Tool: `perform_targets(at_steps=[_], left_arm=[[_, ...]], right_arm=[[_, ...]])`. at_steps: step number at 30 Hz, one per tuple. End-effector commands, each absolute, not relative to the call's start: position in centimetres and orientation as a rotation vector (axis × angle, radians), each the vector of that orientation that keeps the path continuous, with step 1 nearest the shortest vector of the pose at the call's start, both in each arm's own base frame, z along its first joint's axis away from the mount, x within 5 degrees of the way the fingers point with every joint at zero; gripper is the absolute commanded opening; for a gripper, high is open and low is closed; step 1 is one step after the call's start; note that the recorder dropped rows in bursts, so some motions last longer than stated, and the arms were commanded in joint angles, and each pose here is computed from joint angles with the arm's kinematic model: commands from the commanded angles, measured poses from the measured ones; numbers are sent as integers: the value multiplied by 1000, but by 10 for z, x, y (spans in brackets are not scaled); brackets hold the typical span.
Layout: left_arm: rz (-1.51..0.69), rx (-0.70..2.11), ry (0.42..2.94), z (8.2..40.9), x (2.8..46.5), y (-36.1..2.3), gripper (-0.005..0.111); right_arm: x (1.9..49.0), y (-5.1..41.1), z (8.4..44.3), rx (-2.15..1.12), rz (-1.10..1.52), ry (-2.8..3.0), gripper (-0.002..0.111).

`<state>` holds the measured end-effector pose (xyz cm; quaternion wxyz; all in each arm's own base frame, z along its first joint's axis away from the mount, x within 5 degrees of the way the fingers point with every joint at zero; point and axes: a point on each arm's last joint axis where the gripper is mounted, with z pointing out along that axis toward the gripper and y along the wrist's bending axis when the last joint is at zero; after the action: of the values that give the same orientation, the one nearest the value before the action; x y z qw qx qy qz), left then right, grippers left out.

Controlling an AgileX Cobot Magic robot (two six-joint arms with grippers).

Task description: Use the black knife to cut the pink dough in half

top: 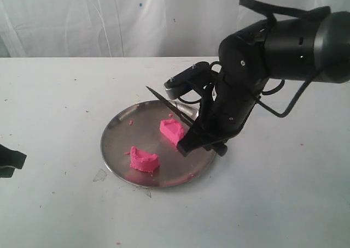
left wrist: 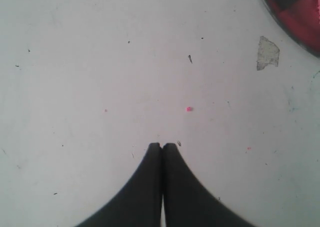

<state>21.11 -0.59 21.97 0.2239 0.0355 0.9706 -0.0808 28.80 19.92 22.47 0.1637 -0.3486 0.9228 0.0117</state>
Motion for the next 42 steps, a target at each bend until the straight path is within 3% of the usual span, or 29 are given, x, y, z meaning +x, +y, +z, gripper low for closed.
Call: perform_targets(at_steps=[1,9,16,25,38,42], left_arm=[[-247,93,2691,220,208,-7,0],[-360,12,2691,221,207,-13,0],[-496,-66,2661,224,208,-20,0],[-660,63,2550,232,212,-33,0],[-685,90,2525,234,212,-35,0],[-693,84,2521,234,213,-35,0]], right_arm=[[283,195,250,-987,54,2556,0],[286,185,264,-967,-33,2443,0],[312,177,231,-839,8,2494,0],[348,184,196,-813,44,2607,0],[382,198,161,-821,100,2731,0],[380,204,154,-879,177,2742,8]])
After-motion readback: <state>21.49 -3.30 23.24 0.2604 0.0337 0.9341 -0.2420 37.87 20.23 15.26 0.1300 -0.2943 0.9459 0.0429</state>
